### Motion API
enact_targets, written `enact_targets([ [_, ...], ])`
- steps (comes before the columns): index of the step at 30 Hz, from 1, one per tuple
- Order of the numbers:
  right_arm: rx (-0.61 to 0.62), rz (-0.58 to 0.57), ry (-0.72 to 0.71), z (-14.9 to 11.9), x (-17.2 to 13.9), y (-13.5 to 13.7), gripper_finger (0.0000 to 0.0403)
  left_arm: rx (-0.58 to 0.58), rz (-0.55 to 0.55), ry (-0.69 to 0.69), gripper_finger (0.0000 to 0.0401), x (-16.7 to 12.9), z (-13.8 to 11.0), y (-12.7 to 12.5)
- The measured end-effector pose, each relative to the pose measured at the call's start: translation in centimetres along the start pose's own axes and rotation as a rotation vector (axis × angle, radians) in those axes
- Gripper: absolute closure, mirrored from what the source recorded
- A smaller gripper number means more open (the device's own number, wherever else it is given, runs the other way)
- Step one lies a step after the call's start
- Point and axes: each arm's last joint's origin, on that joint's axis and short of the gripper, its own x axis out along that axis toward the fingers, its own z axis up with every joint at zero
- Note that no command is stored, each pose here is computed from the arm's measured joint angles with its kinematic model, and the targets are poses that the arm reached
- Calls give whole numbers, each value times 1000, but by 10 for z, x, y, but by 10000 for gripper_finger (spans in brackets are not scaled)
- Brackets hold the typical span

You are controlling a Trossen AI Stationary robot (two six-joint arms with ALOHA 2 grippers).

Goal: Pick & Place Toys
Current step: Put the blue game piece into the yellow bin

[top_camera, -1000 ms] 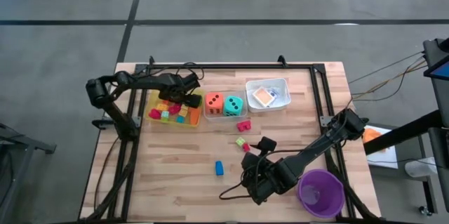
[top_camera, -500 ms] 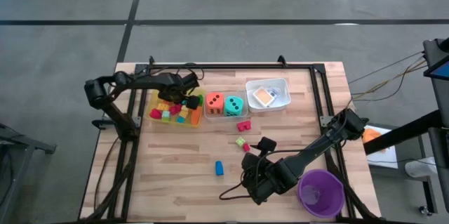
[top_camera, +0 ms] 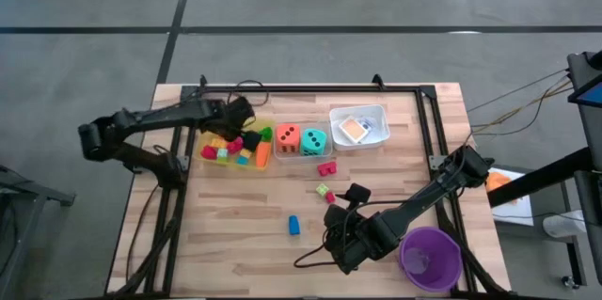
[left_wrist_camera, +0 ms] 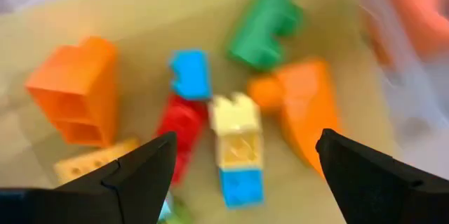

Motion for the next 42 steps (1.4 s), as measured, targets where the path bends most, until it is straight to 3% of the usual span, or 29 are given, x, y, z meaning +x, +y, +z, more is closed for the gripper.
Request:
enact_targets([
  [9,-1,0,0,0,0,0,38,365,-259,-54,61,-37,-74,-66],
  [14,-1,0,0,0,0,0,38,137,-436,-23,61,-42,-113,-106],
  [17,1,-1,0,0,0,0,38,100,-494,-67,62,-38,-135,-127],
  [23,31,-26,9,-1,-2,-5,38,57,-378,-69,62,-5,-156,-154],
  [26,12,-65,33,-4,-3,-12,38,81,-344,4,62,10,-160,-174],
  [33,-1,-101,64,-10,-3,-16,38,148,-191,63,62,16,-147,-210],
  [42,-38,-120,78,-16,-10,-17,38,-55,-153,19,62,30,-136,-223],
])
